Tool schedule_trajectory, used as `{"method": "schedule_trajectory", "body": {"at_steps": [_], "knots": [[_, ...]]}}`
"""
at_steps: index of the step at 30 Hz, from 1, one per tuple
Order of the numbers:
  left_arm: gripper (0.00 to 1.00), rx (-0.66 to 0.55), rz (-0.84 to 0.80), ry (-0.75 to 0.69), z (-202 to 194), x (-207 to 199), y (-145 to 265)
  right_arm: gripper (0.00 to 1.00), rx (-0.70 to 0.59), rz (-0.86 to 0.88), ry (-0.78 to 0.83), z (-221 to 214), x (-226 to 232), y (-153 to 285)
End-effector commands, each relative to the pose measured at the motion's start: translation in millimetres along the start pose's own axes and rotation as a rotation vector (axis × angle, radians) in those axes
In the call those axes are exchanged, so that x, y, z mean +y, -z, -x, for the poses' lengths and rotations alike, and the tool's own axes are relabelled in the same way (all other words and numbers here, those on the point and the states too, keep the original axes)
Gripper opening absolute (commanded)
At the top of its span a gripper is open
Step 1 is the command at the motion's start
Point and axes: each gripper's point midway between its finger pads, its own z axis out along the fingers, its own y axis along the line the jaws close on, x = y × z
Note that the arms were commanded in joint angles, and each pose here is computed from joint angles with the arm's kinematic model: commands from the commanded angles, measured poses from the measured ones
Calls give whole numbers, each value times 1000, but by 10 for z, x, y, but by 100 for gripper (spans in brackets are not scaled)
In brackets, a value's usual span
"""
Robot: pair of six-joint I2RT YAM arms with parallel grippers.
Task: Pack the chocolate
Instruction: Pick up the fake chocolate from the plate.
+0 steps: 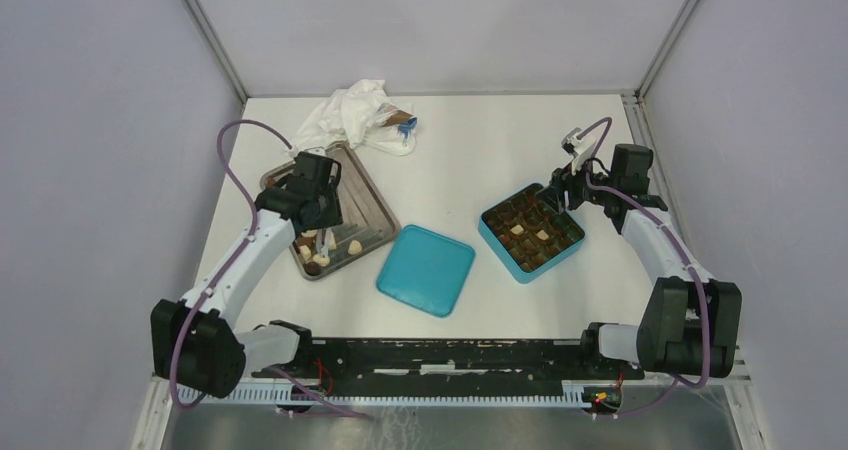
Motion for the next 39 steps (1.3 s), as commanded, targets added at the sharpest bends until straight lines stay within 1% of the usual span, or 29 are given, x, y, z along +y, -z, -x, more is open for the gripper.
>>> {"method": "schedule_trajectory", "body": {"at_steps": [1,6,13,22,28,32,36,39], "knots": [[46,-13,-8,-73,290,-17,-47,58,-17,23,28,41,22,-19],[46,34,27,-95,354,32,-237,58,-3,24,25,-1,9,-35],[46,86,85,-114,380,147,-394,58,5,24,20,-28,-2,-49],[45,142,100,-119,353,194,-542,58,13,25,16,-52,-9,-60],[40,162,98,-118,331,197,-591,58,18,27,13,-70,-7,-66],[38,174,92,-117,316,186,-619,58,18,28,17,-66,-5,-64],[31,179,87,-115,312,182,-627,58,19,28,18,-69,-2,-60],[29,178,87,-114,319,184,-630,58,20,28,17,-71,-5,-64]]}}
